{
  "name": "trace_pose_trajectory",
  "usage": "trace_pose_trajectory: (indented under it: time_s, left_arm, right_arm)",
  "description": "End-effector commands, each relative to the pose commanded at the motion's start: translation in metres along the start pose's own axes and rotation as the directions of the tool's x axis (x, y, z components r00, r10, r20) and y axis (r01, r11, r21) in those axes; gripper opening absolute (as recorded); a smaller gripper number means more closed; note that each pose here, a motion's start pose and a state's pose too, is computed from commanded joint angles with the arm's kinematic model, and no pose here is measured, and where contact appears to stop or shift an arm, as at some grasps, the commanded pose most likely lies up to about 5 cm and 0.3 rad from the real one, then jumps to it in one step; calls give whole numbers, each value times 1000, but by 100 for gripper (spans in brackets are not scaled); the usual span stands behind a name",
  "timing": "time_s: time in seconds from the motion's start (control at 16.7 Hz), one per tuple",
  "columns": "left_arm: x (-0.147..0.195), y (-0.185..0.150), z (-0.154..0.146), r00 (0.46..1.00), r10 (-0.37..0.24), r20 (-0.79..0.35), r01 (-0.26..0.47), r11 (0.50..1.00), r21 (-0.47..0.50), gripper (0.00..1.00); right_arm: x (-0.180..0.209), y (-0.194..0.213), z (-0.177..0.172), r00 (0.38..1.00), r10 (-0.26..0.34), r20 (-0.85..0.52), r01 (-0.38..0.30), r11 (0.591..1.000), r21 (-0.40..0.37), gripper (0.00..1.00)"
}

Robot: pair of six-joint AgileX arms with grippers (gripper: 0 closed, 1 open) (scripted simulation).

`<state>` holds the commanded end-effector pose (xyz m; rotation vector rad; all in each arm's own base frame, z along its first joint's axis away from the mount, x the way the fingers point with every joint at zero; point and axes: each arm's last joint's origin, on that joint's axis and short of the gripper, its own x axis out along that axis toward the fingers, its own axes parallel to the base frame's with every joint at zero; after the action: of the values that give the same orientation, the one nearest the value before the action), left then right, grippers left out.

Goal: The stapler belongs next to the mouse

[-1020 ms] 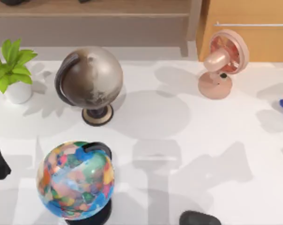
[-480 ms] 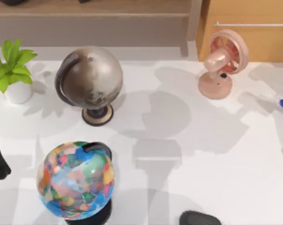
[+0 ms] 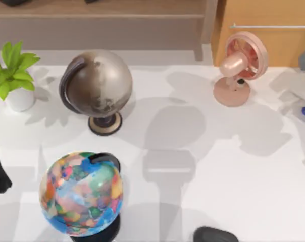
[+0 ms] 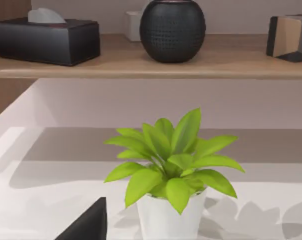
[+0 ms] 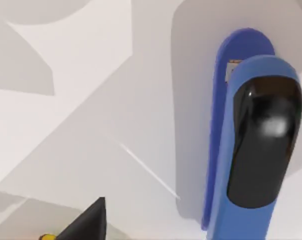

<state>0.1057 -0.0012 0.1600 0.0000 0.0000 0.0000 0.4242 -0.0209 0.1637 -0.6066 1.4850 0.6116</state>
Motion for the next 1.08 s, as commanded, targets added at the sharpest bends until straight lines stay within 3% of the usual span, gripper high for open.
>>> trace_pose_trajectory:
  time_s: [0.3,0.66,0.96,1.08]
  left_arm:
    - [0,0,0,1000,0,0,0,1000,0,100]
    - [0,0,0,1000,0,0,0,1000,0,100]
    - [0,0,0,1000,0,0,0,1000,0,100]
    - [0,0,0,1000,0,0,0,1000,0,100]
  right_arm:
    - [1,2,1,1000,1,0,-1,1000,-3,100]
    - [45,0,0,1000,-2,2,2,1000,0,100]
    - [50,0,0,1000,0,0,0,1000,0,100]
    - [50,0,0,1000,0,0,0,1000,0,85]
